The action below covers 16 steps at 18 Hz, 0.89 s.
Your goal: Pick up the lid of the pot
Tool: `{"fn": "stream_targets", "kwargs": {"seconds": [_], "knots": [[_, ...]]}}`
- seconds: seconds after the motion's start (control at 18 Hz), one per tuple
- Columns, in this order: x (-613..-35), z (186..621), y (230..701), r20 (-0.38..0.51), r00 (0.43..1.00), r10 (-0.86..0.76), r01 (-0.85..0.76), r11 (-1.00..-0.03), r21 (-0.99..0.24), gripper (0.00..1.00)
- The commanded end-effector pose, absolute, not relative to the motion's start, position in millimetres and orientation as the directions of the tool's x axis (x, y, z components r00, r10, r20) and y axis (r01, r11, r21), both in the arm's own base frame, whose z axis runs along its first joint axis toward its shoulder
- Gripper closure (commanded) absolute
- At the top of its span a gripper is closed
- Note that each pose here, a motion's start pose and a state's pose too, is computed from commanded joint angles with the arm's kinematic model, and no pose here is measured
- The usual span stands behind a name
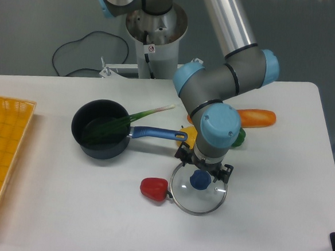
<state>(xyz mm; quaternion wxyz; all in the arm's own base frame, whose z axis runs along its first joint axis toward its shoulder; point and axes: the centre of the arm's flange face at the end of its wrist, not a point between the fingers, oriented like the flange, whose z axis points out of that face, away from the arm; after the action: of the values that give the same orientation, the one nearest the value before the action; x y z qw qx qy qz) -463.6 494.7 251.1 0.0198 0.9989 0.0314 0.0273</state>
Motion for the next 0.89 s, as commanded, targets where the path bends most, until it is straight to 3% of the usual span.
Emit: {"fn": "stream_targets", "kwargs": {"seconds": [0.89], "knots": [[-476.0, 227.0, 496.5, 0.042, 0.994, 0.099, 0.098, -0.995, 0.028, 0.00]]}}
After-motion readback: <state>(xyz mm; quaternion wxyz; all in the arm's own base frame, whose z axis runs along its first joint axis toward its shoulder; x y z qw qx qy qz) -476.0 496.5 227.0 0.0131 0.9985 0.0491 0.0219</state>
